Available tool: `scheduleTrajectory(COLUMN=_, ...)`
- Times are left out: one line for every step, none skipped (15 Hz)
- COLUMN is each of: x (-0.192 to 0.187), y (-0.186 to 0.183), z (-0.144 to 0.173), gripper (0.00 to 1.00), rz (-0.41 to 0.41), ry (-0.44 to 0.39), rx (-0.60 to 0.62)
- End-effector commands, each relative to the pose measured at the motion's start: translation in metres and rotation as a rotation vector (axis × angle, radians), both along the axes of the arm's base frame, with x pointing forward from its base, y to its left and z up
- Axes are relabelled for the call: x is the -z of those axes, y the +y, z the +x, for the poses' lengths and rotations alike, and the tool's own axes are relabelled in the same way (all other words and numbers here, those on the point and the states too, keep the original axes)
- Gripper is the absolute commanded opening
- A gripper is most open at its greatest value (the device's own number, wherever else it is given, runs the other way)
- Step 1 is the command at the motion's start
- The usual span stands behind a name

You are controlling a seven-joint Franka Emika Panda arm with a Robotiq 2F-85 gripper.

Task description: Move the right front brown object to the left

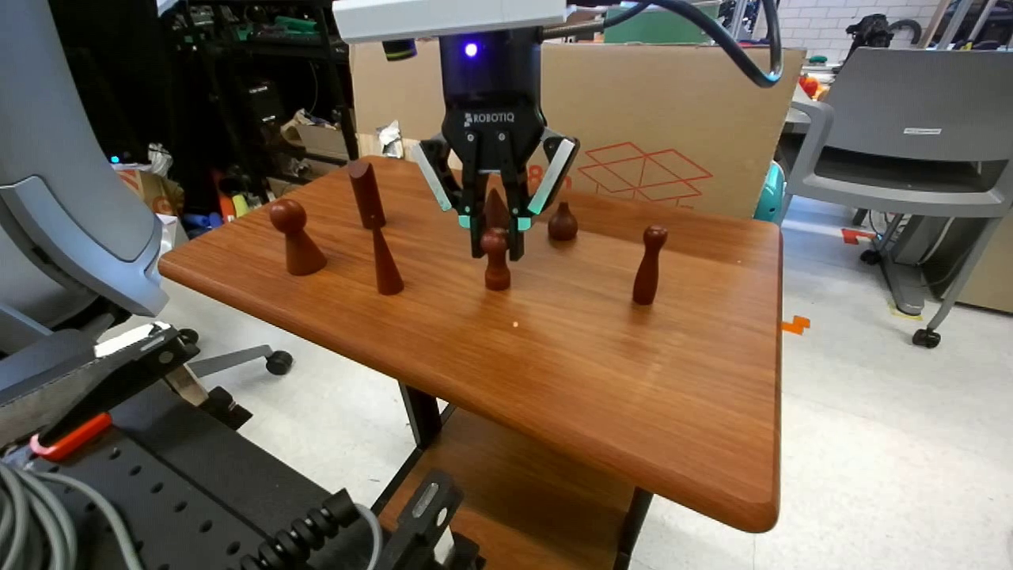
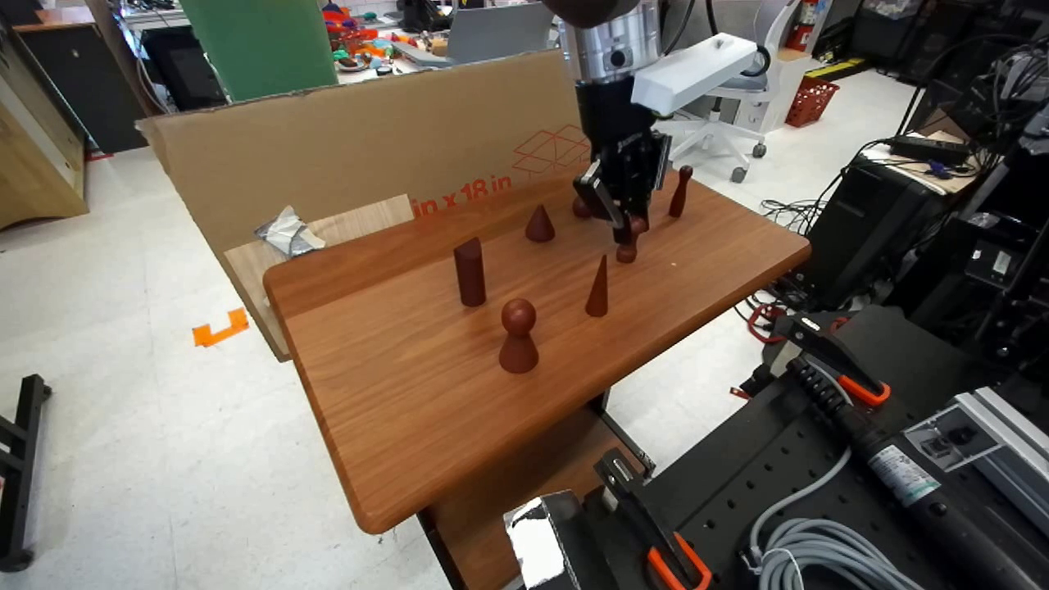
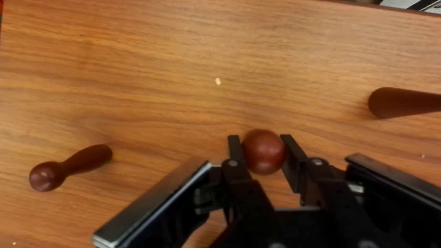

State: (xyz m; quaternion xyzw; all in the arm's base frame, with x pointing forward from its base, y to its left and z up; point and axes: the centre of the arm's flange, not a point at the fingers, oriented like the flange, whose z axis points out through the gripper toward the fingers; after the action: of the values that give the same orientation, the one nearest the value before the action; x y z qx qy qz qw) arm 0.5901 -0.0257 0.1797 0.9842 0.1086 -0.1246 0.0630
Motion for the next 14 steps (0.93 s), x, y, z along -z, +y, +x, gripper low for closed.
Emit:
scheduleTrajectory(x=-0.001, y=0.004, z=-0.011, gripper=0.08, rz=-0.02, ry=-0.017, rx=-0.017)
scheduleTrajectory(x=-0.001, y=0.004, z=-0.011, gripper=0.08, rz=-0.019, ry=-0.017, rx=-0.017)
scheduleTrajectory(x=-0.001, y=0.002, z=-0.011, gripper=0.08, rz=-0.017, ry=-0.015, rx=-0.013)
scheduleTrajectory(x=-0.002, y=0.001, z=-0.011, gripper=0.51, rz=-0.013, ry=-0.013, rx=-0.007)
scheduleTrajectory(x=-0.004, y=0.0, z=-0.011, gripper=0.58, rz=-0.011, ry=-0.012, rx=-0.005)
scheduleTrajectory(x=-0.006, y=-0.003, z=-0.012, gripper=0.65, rz=-0.006, ry=-0.015, rx=0.0)
scheduleTrajectory(x=-0.01, y=-0.005, z=-0.014, gripper=0.71, rz=-0.001, ry=-0.021, rx=0.004)
scheduleTrajectory(x=-0.015, y=-0.008, z=-0.015, gripper=0.79, rz=0.004, ry=-0.029, rx=0.007)
scheduleTrajectory(x=-0.025, y=-0.013, z=-0.018, gripper=0.86, rz=0.014, ry=-0.038, rx=0.012)
scheduleTrajectory(x=-0.035, y=-0.018, z=-0.019, gripper=0.94, rz=0.021, ry=-0.048, rx=0.02)
scheduleTrajectory(x=-0.049, y=-0.025, z=-0.022, gripper=0.99, rz=0.032, ry=-0.063, rx=0.032)
scheduleTrajectory(x=-0.065, y=-0.034, z=-0.025, gripper=1.0, rz=0.049, ry=-0.081, rx=0.048)
scheduleTrajectory(x=-0.077, y=-0.043, z=-0.028, gripper=1.0, rz=0.059, ry=-0.097, rx=0.058)
scheduleTrajectory(x=-0.093, y=-0.052, z=-0.032, gripper=1.0, rz=0.067, ry=-0.115, rx=0.071)
